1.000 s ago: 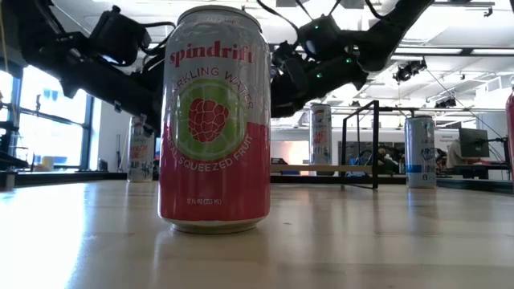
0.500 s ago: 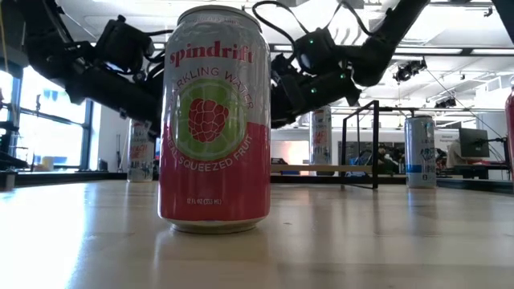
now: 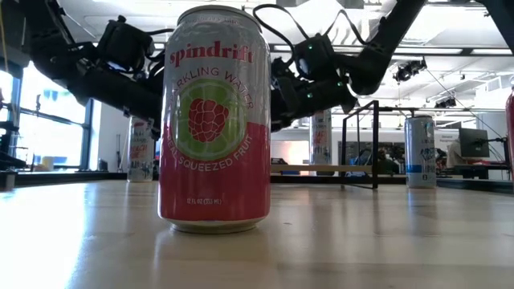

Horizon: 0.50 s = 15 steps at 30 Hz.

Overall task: Place canned beverage on shelf
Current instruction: Put the top pink and white soda can on the shelf

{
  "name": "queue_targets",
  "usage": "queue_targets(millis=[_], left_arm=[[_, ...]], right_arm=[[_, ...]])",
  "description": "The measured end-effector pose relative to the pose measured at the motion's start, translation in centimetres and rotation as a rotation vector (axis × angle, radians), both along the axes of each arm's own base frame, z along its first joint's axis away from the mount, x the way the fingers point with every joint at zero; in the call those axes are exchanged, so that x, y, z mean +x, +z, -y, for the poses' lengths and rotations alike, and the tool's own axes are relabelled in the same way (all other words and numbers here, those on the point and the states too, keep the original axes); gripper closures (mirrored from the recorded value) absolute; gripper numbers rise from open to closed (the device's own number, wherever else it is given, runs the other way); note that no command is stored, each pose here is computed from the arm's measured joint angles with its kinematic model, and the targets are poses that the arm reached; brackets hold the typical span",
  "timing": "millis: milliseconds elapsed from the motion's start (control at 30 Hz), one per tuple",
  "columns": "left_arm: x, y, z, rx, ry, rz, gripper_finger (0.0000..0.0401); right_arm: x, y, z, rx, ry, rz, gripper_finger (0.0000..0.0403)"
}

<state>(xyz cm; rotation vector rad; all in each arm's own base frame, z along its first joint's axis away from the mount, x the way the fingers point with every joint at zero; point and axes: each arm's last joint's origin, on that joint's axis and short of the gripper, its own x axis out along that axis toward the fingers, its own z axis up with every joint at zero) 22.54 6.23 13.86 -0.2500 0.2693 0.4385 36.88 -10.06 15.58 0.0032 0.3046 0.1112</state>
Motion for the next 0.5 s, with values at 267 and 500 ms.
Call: queue_targets(millis=[267, 500], left_arm=[[1.4, 0.1, -0.4, 0.039, 0.001, -0.015, 0.0124], [1.7, 0.0, -0.5, 0.034, 0.001, -0.014, 0.0124]], right_arm=[[0.2, -0.3, -0.2, 0.023, 0.013, 0.005, 0.0108], [0.2, -0.4, -0.3, 0.040, 0.008, -0.007, 0.0136]])
